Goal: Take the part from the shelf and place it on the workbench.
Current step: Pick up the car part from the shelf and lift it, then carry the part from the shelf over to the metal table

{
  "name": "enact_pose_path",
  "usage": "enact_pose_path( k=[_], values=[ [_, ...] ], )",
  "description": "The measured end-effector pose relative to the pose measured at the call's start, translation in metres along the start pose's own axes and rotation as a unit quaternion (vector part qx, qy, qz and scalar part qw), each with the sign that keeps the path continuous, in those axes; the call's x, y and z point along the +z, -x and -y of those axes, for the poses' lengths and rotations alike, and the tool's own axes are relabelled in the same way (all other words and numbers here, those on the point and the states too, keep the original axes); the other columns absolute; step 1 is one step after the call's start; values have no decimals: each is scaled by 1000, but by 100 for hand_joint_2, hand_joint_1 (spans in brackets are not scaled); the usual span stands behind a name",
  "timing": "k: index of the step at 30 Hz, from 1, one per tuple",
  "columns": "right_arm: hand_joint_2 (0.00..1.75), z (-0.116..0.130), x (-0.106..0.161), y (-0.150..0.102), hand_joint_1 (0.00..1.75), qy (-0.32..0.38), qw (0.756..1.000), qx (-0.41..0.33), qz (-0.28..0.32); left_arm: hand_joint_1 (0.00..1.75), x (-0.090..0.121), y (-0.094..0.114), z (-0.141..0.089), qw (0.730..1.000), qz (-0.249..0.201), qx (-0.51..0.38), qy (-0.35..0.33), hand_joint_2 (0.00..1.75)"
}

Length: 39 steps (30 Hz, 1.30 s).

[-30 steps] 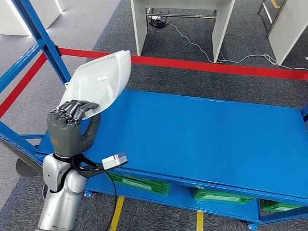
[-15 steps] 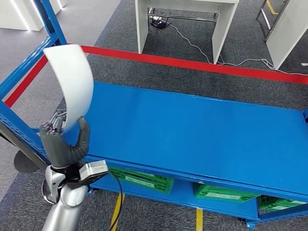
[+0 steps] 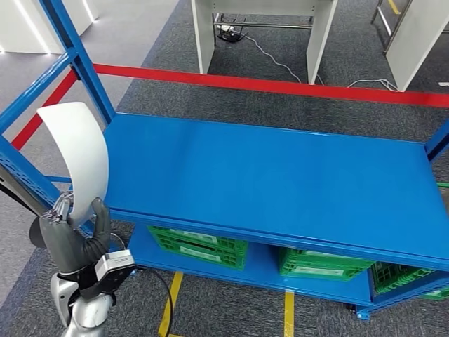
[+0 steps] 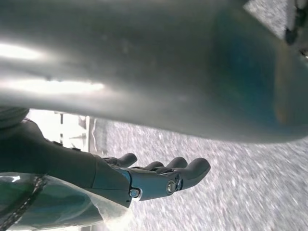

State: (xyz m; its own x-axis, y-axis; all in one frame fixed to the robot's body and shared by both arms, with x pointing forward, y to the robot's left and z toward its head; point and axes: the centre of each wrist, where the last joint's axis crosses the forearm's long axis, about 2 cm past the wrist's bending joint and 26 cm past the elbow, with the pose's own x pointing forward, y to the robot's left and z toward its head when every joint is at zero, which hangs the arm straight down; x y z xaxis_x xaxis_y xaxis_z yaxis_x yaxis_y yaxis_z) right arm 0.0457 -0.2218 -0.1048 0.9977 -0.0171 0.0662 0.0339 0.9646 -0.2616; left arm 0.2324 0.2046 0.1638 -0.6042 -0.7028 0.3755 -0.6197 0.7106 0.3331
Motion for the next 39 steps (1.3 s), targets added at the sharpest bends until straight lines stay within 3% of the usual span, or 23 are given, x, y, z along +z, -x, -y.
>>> enact_pose_path(
  k=[18, 33, 39],
  values=[
    [0, -2, 2, -6, 0, 48, 999, 7, 11, 175, 16, 3, -31, 998, -23, -57, -5, 175],
    [0, -2, 3, -12, 0, 58, 998, 6, 16, 175, 20, 4, -40, 997, -32, -67, -9, 175],
    [0, -1, 3, -19, 0, 28, 999, -39, 4, 175, 18, 1, -33, 998, -22, -60, -1, 175]
  ],
)
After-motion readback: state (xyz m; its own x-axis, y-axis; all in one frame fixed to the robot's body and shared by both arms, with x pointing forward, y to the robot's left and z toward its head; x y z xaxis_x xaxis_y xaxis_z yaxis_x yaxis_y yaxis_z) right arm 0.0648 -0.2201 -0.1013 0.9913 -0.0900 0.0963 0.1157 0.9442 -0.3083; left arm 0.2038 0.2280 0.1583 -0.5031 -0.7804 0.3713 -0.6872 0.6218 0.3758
